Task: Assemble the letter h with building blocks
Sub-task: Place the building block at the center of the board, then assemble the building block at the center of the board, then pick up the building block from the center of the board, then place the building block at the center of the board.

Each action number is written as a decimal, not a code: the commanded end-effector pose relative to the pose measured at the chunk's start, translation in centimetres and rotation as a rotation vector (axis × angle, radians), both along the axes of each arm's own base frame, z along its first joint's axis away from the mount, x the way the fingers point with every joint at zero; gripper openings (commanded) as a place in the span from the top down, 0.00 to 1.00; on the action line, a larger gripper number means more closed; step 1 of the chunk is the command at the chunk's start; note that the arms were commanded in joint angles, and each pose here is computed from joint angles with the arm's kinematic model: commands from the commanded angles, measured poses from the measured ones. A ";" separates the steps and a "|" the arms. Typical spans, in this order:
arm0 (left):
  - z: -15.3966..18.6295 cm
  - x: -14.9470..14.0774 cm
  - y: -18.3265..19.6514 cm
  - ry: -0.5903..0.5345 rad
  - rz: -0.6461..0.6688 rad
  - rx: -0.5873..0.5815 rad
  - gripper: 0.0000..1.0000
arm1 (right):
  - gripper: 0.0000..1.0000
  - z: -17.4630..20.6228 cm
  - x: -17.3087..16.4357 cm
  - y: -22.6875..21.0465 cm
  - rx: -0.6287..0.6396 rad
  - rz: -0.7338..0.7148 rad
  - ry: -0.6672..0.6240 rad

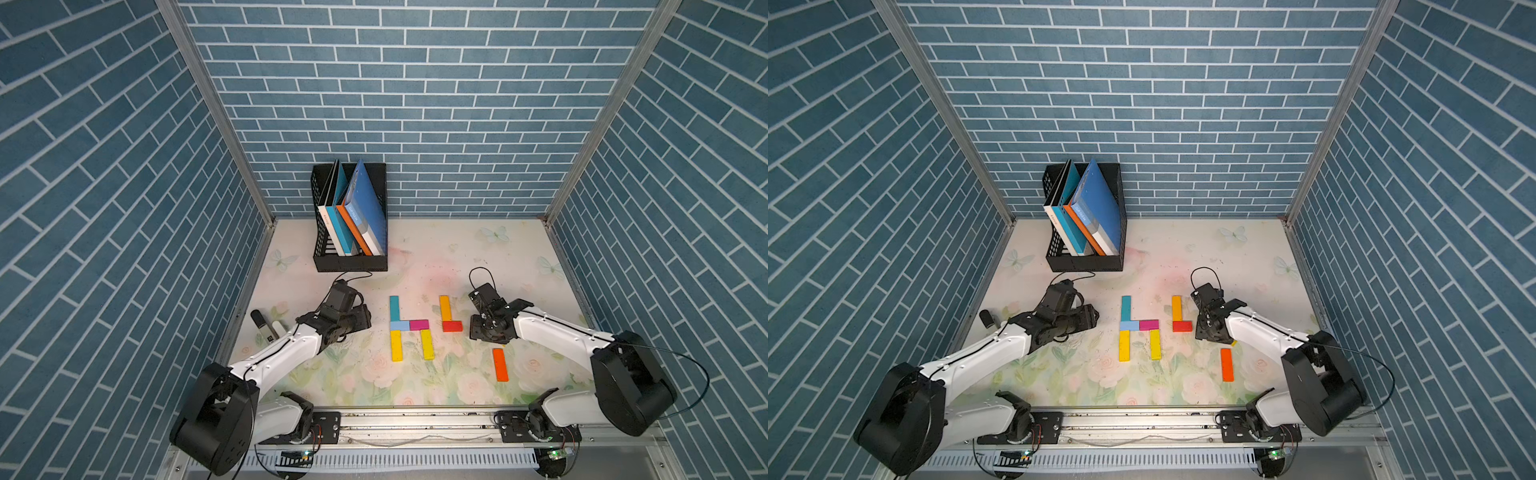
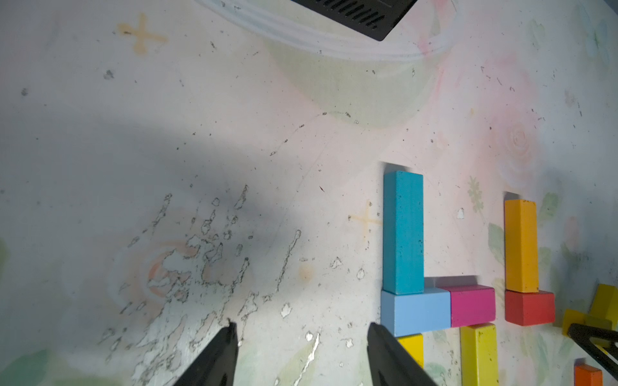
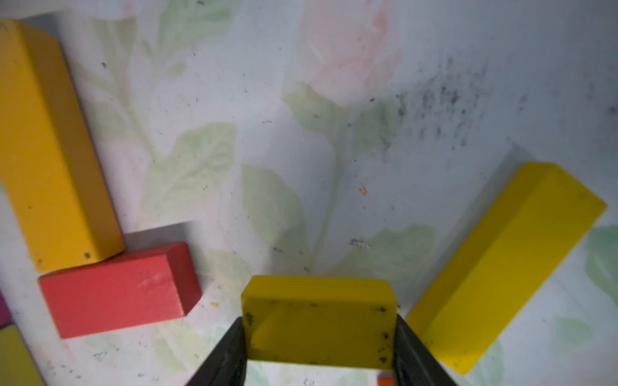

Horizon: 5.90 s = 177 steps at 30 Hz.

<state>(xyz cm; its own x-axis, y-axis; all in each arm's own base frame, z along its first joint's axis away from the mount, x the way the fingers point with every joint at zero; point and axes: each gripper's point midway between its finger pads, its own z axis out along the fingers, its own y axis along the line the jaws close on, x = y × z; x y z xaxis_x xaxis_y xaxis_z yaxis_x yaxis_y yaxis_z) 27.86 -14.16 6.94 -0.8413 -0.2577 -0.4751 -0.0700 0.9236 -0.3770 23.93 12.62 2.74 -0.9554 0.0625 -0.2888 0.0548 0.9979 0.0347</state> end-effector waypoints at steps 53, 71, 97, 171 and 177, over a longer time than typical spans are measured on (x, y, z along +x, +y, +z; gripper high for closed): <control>-0.9 0.0 0.0 0.011 -0.010 0.016 0.33 | 0.42 -0.6 5.0 1.5 0.220 -0.157 -0.032; -1.0 -0.1 -0.1 0.013 -0.012 0.011 0.33 | 0.28 0.2 3.9 1.1 0.257 -0.214 -0.057; -1.0 -0.1 -0.1 0.012 -0.012 0.013 0.33 | 0.33 0.5 3.5 2.5 0.326 -0.197 -0.052; -0.4 -0.1 -0.1 -0.002 -0.013 0.004 0.33 | 0.93 2.8 1.3 -9.3 0.030 -0.440 -0.109; -0.4 -0.1 -0.1 -0.004 -0.013 0.005 0.33 | 0.95 7.4 0.5 -2.9 0.000 -0.175 -0.144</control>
<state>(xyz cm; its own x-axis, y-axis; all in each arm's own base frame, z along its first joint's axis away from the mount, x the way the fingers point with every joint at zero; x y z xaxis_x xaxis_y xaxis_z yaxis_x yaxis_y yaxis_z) 28.17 -14.34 6.79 -0.8395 -0.2549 -0.4799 -0.0638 0.9233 -0.3788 26.28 7.88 9.10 -0.8274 0.3568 -0.4338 0.3288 0.9338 0.1410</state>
